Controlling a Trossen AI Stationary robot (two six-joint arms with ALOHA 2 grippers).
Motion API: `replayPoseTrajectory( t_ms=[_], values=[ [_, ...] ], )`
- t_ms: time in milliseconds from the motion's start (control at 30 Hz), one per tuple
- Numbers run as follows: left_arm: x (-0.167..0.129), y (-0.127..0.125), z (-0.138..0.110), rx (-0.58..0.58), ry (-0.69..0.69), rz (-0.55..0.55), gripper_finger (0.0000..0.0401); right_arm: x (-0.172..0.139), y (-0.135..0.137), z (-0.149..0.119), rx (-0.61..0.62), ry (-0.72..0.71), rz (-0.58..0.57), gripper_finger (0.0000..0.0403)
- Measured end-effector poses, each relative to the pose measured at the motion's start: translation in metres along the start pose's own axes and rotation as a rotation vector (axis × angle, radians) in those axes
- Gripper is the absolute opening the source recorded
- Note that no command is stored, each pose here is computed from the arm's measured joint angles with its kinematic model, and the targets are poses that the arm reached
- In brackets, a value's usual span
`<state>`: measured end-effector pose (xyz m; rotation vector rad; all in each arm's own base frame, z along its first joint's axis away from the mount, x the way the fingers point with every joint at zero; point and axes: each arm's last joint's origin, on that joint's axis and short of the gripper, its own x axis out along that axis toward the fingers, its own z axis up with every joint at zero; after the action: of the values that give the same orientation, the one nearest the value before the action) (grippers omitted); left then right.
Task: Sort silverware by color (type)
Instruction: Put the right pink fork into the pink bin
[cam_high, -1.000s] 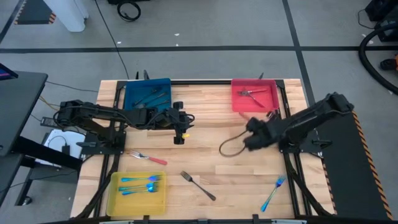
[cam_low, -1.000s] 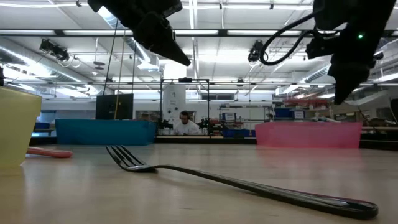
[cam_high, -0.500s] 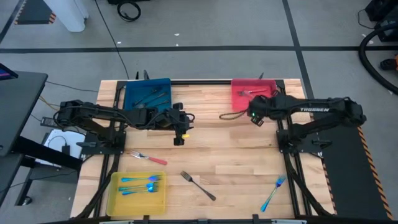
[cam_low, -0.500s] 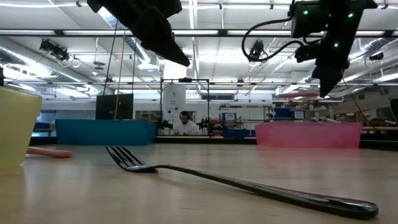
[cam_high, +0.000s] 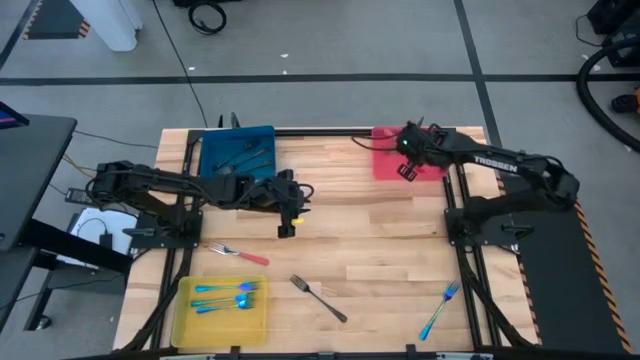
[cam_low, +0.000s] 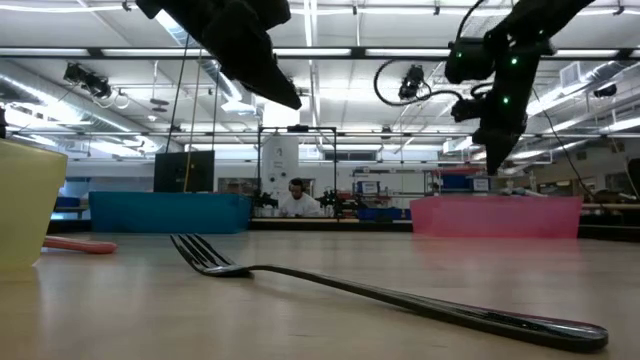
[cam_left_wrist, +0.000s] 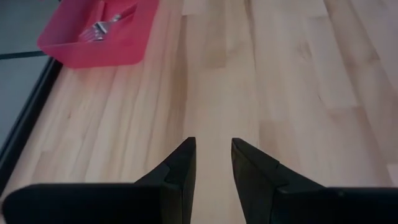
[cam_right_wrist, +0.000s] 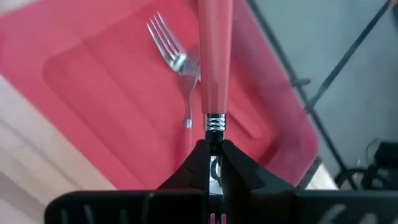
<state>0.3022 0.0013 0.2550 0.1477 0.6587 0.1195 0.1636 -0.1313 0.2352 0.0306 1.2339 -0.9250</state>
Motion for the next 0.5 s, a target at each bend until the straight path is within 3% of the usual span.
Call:
replayPoseTrajectory(
  t_ms=[500],
  values=[
    [-0.01,-0.044,-0.003,0.094,0.026,-0.119,0.0102,0.067,-0.005,0.004,-0.017,0.244,0.004,0.0031]
  ],
)
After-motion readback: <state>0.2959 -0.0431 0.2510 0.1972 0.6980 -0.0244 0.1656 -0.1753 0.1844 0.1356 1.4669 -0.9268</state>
